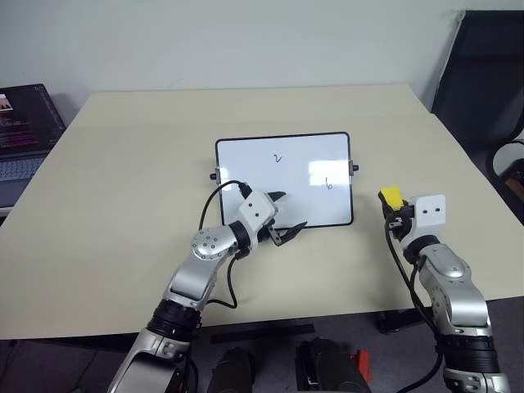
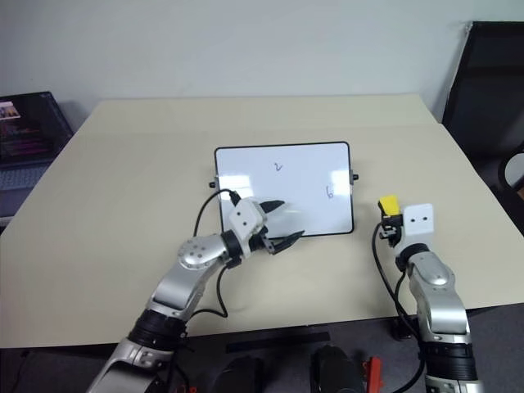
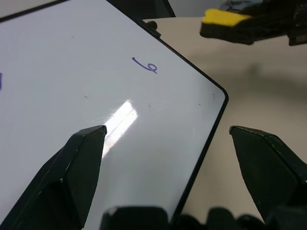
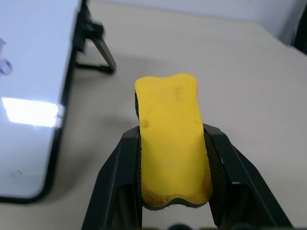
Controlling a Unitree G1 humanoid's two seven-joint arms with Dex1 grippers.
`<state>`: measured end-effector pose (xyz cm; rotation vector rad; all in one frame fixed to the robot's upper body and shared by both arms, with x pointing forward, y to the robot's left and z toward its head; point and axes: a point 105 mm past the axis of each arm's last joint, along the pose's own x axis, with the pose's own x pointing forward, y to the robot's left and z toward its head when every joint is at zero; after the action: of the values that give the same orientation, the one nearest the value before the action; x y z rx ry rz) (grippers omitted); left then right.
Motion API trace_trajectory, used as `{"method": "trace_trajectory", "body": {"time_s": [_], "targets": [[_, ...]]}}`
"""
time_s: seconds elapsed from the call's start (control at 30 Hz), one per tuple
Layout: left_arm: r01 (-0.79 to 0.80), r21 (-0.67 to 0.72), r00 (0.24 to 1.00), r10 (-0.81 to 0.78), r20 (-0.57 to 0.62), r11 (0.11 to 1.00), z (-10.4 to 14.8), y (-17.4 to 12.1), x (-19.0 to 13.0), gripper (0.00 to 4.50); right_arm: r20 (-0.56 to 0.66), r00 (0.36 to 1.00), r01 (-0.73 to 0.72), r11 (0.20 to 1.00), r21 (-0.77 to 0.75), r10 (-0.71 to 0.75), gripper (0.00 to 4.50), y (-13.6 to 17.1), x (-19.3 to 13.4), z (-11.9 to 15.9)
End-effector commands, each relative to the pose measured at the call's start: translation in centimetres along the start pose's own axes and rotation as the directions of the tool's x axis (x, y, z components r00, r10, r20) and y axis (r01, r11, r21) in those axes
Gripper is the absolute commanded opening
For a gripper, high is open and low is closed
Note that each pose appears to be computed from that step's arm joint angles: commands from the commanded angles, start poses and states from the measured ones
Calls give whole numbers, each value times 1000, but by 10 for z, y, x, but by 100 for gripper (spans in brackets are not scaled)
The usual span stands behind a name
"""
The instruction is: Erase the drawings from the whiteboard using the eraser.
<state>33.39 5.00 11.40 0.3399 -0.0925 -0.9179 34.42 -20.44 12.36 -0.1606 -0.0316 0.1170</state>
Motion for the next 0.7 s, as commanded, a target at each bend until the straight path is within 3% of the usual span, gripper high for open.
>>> {"method": "trace_trajectory", "body": {"time_s": [0.03, 0.63, 0.7], "targets": [[-40, 47, 999, 39, 38, 998, 15, 2, 1, 450, 136, 990, -48, 999, -12, 49, 129, 10, 2, 31], [-94, 84, 996, 94, 4, 992, 8, 15, 2, 450, 200, 955, -223, 975, -12, 220, 129, 65, 43, 48], [-94, 82, 996, 93, 8, 992, 9, 14, 3, 450, 154, 961, -231, 973, -10, 230, 129, 71, 49, 39]]}}
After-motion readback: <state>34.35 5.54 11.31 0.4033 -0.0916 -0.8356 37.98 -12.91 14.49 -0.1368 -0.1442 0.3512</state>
